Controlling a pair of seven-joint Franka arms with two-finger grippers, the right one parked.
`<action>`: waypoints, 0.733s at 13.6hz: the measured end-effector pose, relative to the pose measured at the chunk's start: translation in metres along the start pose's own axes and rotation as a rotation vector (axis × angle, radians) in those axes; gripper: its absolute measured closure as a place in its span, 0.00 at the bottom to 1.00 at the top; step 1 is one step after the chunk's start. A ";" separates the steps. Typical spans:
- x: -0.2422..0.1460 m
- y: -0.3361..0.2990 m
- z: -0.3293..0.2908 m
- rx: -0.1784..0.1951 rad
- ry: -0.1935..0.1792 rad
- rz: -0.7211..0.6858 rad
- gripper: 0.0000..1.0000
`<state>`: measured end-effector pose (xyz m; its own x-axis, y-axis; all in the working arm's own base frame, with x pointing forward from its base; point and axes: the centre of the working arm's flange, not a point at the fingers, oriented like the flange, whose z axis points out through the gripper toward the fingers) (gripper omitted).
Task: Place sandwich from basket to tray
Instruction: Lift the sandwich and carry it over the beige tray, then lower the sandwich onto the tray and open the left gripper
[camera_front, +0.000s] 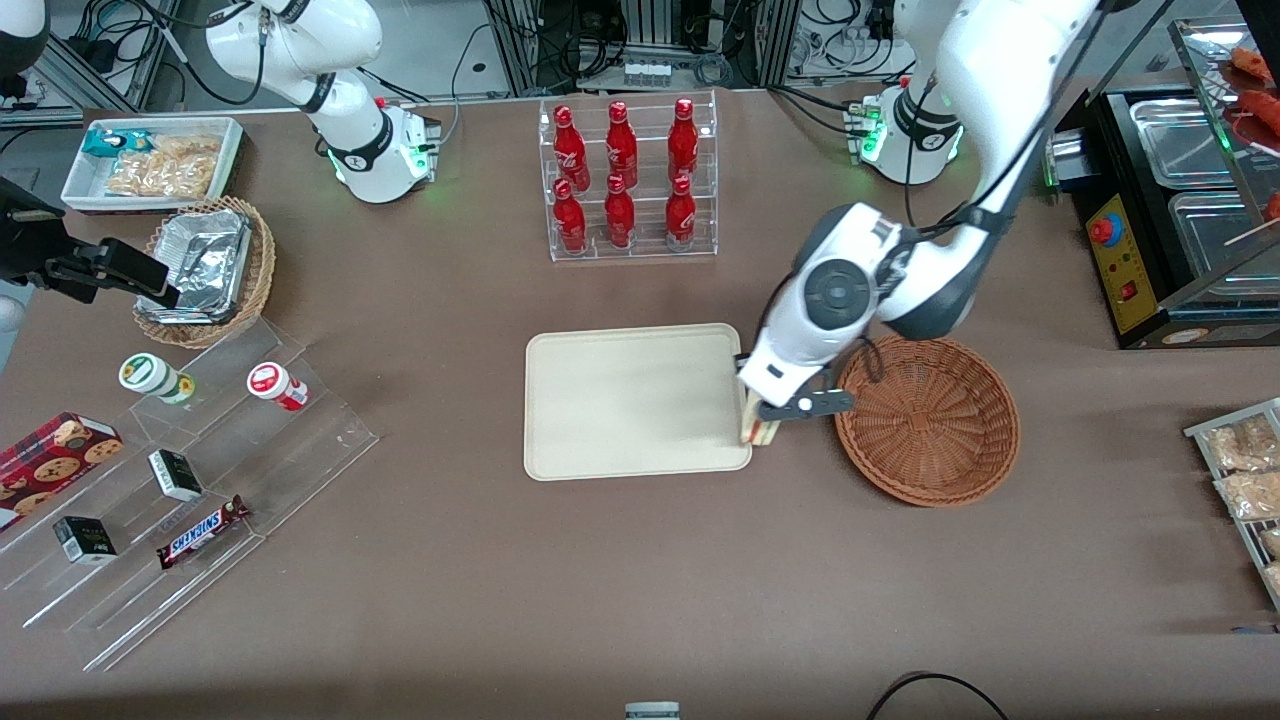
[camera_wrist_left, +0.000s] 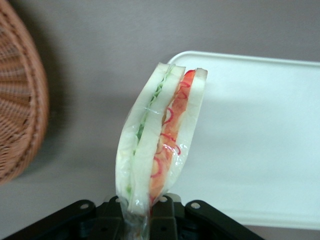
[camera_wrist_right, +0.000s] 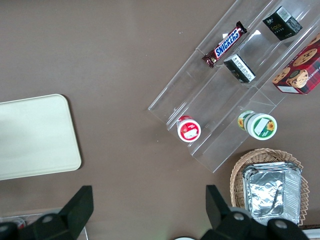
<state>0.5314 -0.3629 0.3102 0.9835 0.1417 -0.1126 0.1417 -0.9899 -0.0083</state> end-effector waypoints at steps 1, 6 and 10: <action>-0.003 0.020 0.003 0.011 0.006 -0.018 0.85; -0.017 0.106 0.021 0.028 0.032 -0.112 0.85; -0.033 0.146 0.044 0.044 0.008 -0.163 0.85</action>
<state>0.5145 -0.5129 0.2688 0.9489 0.3000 -0.0979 0.2942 -0.9532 -0.0691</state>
